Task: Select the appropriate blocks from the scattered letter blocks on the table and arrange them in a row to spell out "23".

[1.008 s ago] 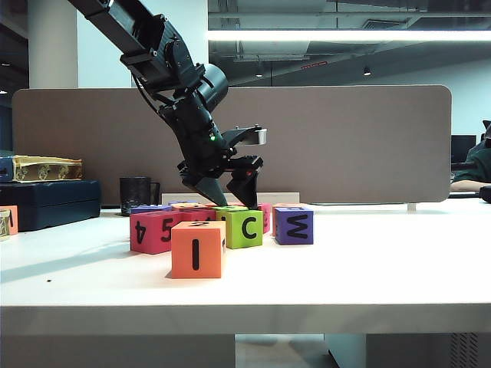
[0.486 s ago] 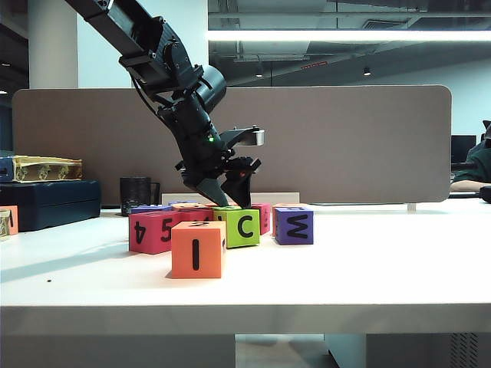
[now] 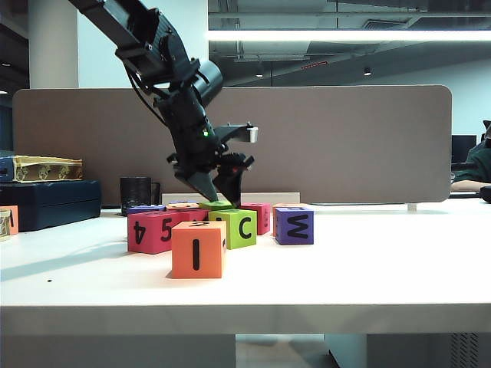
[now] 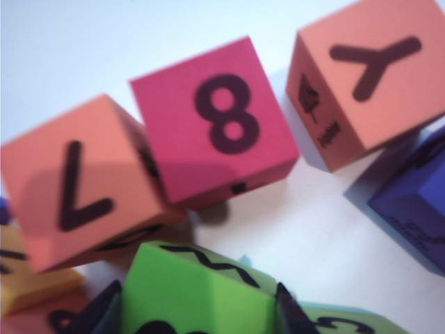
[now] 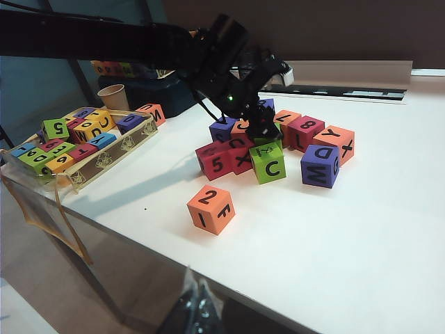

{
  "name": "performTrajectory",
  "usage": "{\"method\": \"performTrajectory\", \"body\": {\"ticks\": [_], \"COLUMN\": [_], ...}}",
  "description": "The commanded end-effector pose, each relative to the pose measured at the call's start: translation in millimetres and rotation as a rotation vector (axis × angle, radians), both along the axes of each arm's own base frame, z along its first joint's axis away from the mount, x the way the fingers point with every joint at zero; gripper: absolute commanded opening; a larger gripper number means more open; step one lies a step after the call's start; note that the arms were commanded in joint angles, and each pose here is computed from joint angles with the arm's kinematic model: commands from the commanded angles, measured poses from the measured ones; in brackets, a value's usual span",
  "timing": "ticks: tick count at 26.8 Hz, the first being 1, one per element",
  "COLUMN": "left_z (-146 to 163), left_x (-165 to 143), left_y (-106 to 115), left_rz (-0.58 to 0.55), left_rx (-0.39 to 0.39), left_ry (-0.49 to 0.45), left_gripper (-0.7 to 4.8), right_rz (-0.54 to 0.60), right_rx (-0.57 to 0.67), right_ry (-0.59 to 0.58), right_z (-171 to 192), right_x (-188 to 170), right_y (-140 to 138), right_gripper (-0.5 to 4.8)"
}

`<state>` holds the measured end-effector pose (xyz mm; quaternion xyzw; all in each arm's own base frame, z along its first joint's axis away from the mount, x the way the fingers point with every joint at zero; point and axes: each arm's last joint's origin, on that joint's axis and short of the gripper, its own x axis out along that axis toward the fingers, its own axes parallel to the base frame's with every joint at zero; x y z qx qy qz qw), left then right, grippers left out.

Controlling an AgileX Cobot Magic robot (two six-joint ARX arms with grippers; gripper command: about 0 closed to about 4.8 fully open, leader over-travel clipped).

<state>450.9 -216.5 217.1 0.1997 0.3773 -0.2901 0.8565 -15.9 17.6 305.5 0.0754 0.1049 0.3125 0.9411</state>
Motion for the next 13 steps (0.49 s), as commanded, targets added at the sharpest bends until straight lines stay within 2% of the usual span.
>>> {"method": "performTrajectory", "body": {"ticks": [1, 13], "left_z": [19, 66], "left_x": [-2, -24], "left_y": [1, 6], "left_rz": [-0.001, -0.024], "left_rx": [-0.028, -0.074], "left_ry": [-0.060, -0.078], "left_gripper": [2.63, 2.63], "right_rz": [0.001, 0.001], "right_rx": [-0.002, -0.002], "right_ry": [-0.020, -0.020], "right_z": [2, 2], "right_x": [0, 0], "right_y": [0, 0], "right_gripper": [-0.01, -0.01]}}
